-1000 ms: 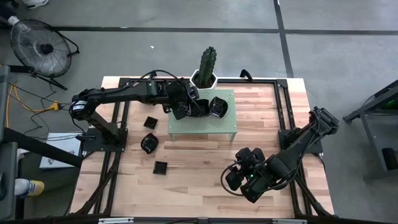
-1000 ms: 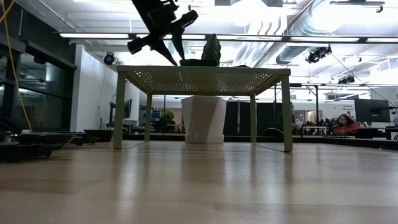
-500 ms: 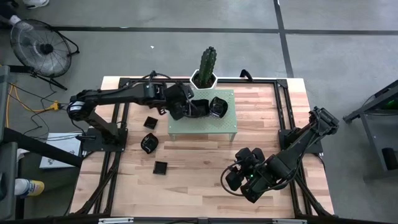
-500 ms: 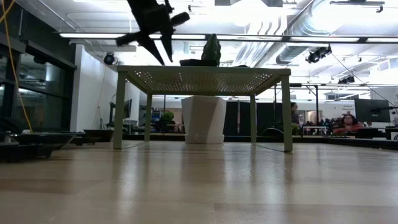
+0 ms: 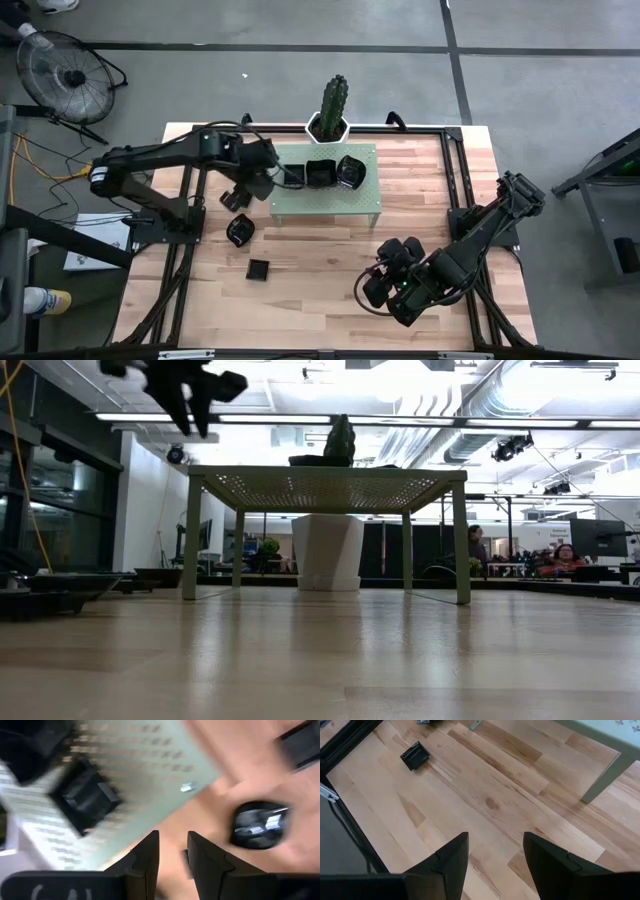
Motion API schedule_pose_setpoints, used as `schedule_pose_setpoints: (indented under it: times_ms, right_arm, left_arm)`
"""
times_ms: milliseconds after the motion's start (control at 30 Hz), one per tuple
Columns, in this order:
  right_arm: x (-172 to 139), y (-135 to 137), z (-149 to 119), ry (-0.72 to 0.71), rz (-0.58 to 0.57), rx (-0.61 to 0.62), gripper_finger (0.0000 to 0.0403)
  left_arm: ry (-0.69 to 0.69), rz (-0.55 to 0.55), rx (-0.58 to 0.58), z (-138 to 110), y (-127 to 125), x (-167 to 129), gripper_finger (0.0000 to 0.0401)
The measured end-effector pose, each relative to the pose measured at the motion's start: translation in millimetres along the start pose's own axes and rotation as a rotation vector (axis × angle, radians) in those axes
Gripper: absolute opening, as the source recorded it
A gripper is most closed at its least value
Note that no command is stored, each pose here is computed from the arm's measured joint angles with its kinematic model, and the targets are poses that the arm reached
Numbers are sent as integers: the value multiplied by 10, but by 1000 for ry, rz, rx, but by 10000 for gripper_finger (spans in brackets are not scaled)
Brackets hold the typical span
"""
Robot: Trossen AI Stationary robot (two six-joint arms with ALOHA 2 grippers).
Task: Pick & Place Mini shaped plates
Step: Stack the square plate on top of the square plates on the shelf
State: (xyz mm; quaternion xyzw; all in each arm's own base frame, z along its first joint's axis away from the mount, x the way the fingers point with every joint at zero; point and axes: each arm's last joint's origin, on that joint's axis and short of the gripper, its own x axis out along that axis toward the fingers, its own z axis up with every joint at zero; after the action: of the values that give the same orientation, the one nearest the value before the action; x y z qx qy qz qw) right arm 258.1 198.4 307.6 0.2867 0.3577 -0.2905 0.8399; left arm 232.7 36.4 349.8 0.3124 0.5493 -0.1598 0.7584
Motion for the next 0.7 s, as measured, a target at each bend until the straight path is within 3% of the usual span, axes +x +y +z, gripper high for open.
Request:
schedule_pose_setpoints:
  times_ms: [300,567,700]
  right_arm:
    - [0,-1,1,-6,-2,-50,184]
    - [0,12,3,-9,10,-87,184]
    - [-2,23,0,-7,20,-104,184]
  left_arm:
    - [-132,-136,-48,184,-392,-195,97]
    - [-106,-123,-58,507,-874,-248,97]
    - [-106,-85,-118,632,-1122,-289,97]
